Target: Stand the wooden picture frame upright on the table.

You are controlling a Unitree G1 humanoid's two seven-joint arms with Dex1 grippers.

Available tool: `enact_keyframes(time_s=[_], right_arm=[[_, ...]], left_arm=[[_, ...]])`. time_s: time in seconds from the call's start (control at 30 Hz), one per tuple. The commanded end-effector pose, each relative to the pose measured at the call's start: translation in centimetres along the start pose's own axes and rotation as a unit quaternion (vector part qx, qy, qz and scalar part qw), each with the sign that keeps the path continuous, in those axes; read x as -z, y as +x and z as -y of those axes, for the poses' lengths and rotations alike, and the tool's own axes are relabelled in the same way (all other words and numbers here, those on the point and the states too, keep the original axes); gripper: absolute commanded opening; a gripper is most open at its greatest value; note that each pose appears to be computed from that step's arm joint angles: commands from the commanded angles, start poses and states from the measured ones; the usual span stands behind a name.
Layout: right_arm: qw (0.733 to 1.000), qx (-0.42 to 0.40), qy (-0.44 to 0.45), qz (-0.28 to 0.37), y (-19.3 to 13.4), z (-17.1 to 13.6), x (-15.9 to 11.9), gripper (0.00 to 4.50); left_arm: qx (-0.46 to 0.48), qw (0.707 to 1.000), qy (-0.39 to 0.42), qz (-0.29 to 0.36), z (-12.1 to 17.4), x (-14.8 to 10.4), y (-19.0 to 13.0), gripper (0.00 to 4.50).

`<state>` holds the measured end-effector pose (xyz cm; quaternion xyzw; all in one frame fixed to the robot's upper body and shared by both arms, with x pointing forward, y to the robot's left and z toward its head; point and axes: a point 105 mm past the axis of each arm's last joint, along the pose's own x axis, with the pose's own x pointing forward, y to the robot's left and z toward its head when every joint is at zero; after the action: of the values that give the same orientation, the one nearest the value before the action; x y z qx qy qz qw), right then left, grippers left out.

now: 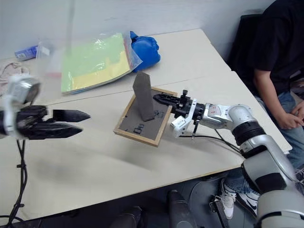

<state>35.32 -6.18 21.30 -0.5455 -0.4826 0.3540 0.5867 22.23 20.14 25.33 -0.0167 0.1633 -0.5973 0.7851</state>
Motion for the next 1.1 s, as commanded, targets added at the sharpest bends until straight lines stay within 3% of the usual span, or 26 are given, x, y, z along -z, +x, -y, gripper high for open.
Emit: enact_keyframes(time_s=[0.03, 0.1, 0.2, 0.3, 0.37, 0.4, 0.5, 0.67, 0.8, 0.97, 1.0, 1.1], right_arm=[[0.94, 0.047, 0.335, -0.049, 0.9, 1.2, 0.5, 1.16], [0.846, 0.023, 0.531, -0.024, 0.9, 0.6, -0.5, 1.15], [0.74, -0.026, 0.672, -0.005, 0.7, -0.7, -1.9, 1.15], [0.674, -0.041, 0.738, -0.011, 0.4, -2.2, -2.3, 1.15], [0.649, -0.033, 0.76, -0.022, 0.4, -3.4, -1.9, 1.15], [0.618, -0.036, 0.785, -0.028, 0.4, -4.2, -1.9, 1.15], [0.602, -0.041, 0.797, -0.042, 0.6, -6.3, -2.0, 1.15], [0.6, -0.063, 0.795, -0.064, 0.2, -9.2, -2.7, 1.15], [0.615, -0.076, 0.782, -0.069, -0.5, -9.8, -2.8, 2.52], [0.61, -0.115, 0.778, -0.095, -2.2, -9.9, -2.9, 4.23], [0.611, -0.127, 0.774, -0.106, -2.9, -9.8, -3.0, 4.48], [0.642, -0.155, 0.737, -0.147, -7.2, -6.7, -1.7, 4.48]], left_arm=[[-0.045, 0.995, 0.09, -0.012, 0.9, 0.9, 1.0, 4.5], [-0.074, 0.991, 0.114, 0.008, 0.4, 1.2, 1.7, 4.5], [-0.135, 0.977, 0.154, 0.06, -1.1, 0.2, 2.2, 4.5], [-0.163, 0.969, 0.169, 0.076, -1.9, -0.1, 2.4, 4.5], [-0.163, 0.97, 0.162, 0.076, -2.0, 0.1, 2.3, 4.5], [-0.164, 0.971, 0.157, 0.075, -2.1, 0.2, 2.3, 4.5], [-0.169, 0.971, 0.156, 0.071, -2.4, 0.4, 2.2, 4.5], [-0.163, 0.972, 0.157, 0.07, -2.6, 0.3, 2.4, 4.5], [-0.159, 0.972, 0.158, 0.067, -2.8, 0.2, 2.5, 4.5], [-0.146, 0.977, 0.141, 0.062, -3.2, 0.4, 2.6, 4.5], [-0.144, 0.978, 0.138, 0.061, -3.3, 0.4, 2.7, 4.5], [-0.136, 0.979, 0.139, 0.058, -3.3, 0.2, 2.7, 4.5]])
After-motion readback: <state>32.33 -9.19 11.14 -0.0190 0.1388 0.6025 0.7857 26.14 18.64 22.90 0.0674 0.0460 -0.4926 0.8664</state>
